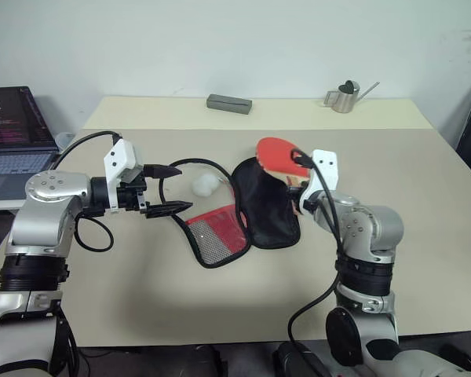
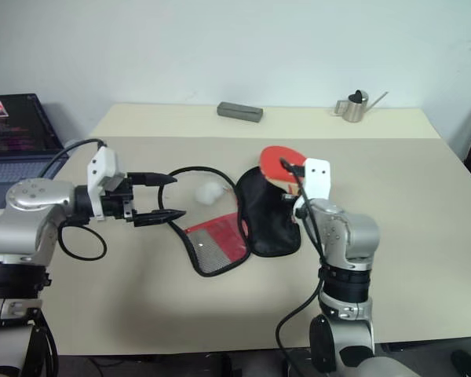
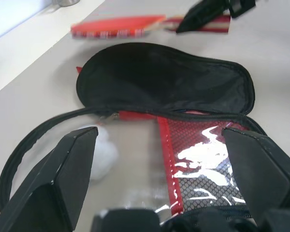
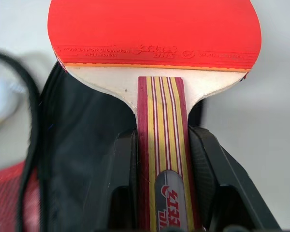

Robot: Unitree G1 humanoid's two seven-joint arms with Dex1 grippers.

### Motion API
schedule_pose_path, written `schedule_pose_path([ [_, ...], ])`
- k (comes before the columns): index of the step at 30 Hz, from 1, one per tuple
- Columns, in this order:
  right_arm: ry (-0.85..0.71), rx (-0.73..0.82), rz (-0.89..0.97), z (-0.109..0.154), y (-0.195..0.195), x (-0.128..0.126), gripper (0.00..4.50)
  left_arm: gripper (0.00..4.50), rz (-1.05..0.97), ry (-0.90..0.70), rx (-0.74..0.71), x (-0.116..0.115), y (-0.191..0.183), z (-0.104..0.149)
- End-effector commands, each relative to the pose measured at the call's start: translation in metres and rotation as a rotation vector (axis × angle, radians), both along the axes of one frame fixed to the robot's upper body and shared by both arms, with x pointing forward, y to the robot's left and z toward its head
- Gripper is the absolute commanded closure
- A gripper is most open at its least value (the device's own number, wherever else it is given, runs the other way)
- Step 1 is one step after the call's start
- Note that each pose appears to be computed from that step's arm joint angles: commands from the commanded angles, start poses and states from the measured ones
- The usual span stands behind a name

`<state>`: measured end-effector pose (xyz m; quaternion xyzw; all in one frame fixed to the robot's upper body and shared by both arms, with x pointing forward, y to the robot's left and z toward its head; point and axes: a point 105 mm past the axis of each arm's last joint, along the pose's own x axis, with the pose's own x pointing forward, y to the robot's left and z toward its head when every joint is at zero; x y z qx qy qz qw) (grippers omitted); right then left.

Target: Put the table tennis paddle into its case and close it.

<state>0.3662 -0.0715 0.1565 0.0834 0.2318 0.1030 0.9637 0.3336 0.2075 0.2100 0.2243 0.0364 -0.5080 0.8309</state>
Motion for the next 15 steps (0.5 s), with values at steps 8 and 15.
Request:
schedule_pose_path([
  [8, -0.070, -0.005, 0.076, 0.011, 0.015, -0.015, 3.36, 0.00, -0.049, -0.036, -0.002, -0.008, -0.007, 0.016],
  [15, -0.068, -0.024, 0.056, -0.001, 0.015, -0.014, 3.36, 0.00, -0.076, -0.025, 0.002, -0.003, -0.012, 0.016],
])
